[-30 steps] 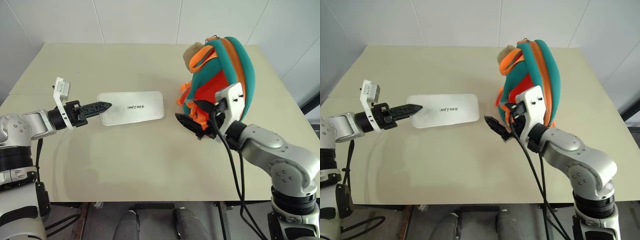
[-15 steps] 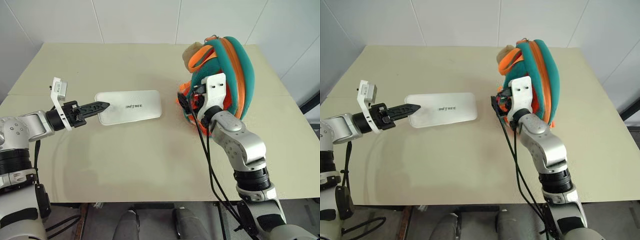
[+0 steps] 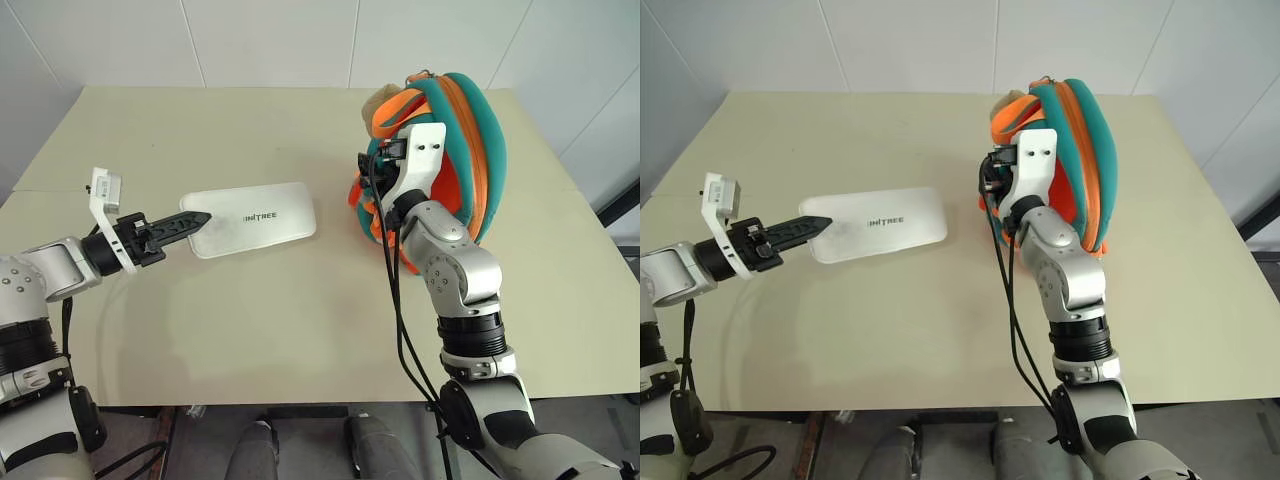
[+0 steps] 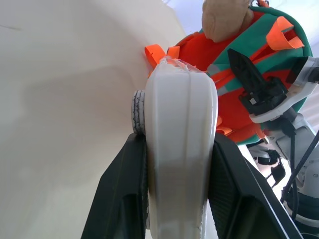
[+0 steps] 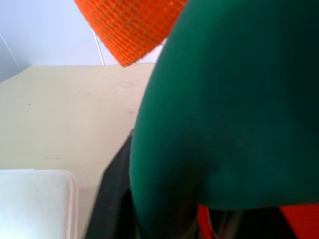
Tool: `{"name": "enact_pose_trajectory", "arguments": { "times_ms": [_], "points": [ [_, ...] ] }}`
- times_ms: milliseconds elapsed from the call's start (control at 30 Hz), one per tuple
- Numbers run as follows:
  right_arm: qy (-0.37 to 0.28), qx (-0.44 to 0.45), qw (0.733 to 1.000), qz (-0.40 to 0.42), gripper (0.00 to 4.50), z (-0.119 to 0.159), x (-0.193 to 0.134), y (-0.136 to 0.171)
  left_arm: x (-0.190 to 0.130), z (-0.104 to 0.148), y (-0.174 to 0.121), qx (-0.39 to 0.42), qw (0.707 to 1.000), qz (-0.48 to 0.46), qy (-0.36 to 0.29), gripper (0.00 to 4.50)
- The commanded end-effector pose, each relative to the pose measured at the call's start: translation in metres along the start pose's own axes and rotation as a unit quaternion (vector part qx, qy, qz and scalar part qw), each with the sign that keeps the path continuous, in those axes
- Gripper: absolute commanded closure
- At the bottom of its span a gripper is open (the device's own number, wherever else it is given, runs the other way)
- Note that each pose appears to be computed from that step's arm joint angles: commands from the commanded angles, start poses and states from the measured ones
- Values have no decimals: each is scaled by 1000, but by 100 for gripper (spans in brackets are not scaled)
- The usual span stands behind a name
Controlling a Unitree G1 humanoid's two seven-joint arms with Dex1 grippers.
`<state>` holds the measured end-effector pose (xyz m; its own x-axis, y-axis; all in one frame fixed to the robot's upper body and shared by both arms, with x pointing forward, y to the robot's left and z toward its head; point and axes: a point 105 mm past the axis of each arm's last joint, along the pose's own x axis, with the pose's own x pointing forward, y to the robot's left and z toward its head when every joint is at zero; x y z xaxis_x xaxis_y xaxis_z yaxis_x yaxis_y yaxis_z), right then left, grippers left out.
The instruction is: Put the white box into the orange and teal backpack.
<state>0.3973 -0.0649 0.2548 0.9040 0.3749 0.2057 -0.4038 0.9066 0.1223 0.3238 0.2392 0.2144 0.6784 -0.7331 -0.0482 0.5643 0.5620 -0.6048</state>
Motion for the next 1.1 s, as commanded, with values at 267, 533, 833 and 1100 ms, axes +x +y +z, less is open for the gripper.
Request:
{"name": "enact_pose_trajectory", "arguments": {
  "times_ms": [267,533,833,1100],
  "points": [
    [-32,83,966,244,450,56,-31,68,-29,41,-3,66,996,32,-55,327],
    [3,20,877,479,450,84,-104,99,-44,70,-4,117,991,50,-50,327],
    [81,1,803,590,450,76,-152,102,-45,83,-14,166,985,32,-27,327],
    [136,-30,802,581,450,52,-156,84,-49,97,-40,262,963,-30,-51,327]
  ]
}}
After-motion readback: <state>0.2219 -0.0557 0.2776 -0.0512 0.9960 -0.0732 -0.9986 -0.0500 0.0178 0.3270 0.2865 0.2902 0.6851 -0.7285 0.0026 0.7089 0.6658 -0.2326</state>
